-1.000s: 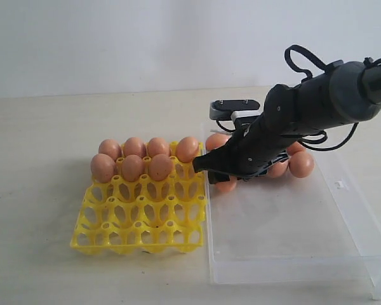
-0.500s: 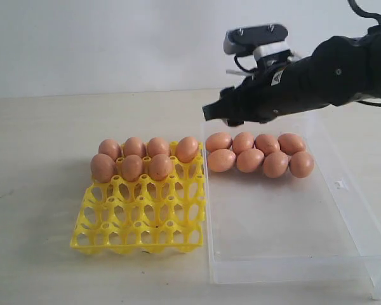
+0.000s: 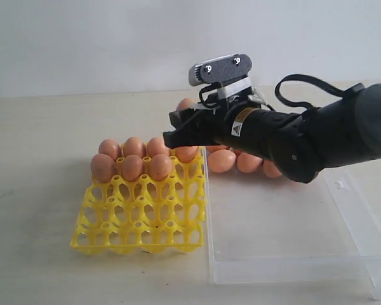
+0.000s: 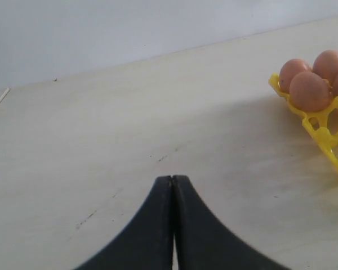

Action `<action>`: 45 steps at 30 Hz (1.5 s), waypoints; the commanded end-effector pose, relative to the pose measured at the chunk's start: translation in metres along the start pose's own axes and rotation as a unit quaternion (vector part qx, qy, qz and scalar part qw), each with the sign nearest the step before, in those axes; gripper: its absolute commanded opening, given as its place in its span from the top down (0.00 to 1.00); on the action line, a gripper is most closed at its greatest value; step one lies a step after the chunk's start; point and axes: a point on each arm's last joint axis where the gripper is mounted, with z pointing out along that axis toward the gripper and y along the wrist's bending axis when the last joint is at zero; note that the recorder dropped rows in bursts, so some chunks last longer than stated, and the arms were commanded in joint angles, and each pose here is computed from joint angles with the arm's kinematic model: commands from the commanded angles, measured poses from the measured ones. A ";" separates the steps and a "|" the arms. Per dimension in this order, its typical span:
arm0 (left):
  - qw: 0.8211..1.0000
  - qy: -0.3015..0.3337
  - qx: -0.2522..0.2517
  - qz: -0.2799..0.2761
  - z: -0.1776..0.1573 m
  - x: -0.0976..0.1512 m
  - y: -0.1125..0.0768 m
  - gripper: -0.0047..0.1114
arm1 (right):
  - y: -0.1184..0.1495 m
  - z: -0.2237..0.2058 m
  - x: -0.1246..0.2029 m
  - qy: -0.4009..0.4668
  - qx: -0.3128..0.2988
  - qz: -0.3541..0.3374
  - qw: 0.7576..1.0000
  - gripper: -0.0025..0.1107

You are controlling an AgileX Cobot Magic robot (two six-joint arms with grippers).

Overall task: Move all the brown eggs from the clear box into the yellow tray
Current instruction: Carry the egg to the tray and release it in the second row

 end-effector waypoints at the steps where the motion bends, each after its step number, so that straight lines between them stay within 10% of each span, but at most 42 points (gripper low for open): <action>1: 1.000 -0.009 -0.001 -0.006 -0.001 -0.002 0.000 0.96 | 0.000 0.011 0.020 0.019 -0.006 -0.001 1.000 0.98; 10: 1.000 -0.009 -0.001 -0.006 -0.001 -0.002 0.000 0.96 | -0.002 0.022 0.043 0.030 -0.008 -0.019 0.999 0.92; 23: 1.000 -0.009 -0.001 -0.006 -0.001 -0.002 0.000 0.96 | -0.002 0.022 0.043 0.035 -0.010 -0.029 0.999 0.34; 29: 1.000 -0.009 -0.001 -0.006 -0.001 -0.002 0.000 0.96 | -0.001 -0.003 0.007 0.049 0.004 -0.056 0.997 0.47; 34: 1.000 -0.009 -0.001 -0.006 -0.001 -0.002 0.000 0.96 | -0.009 -0.068 -0.059 0.062 0.034 -0.096 0.993 0.98; 45: 1.000 -0.009 -0.001 -0.006 -0.001 -0.002 0.000 0.96 | -0.081 -0.107 -0.060 0.306 0.191 0.129 0.924 0.87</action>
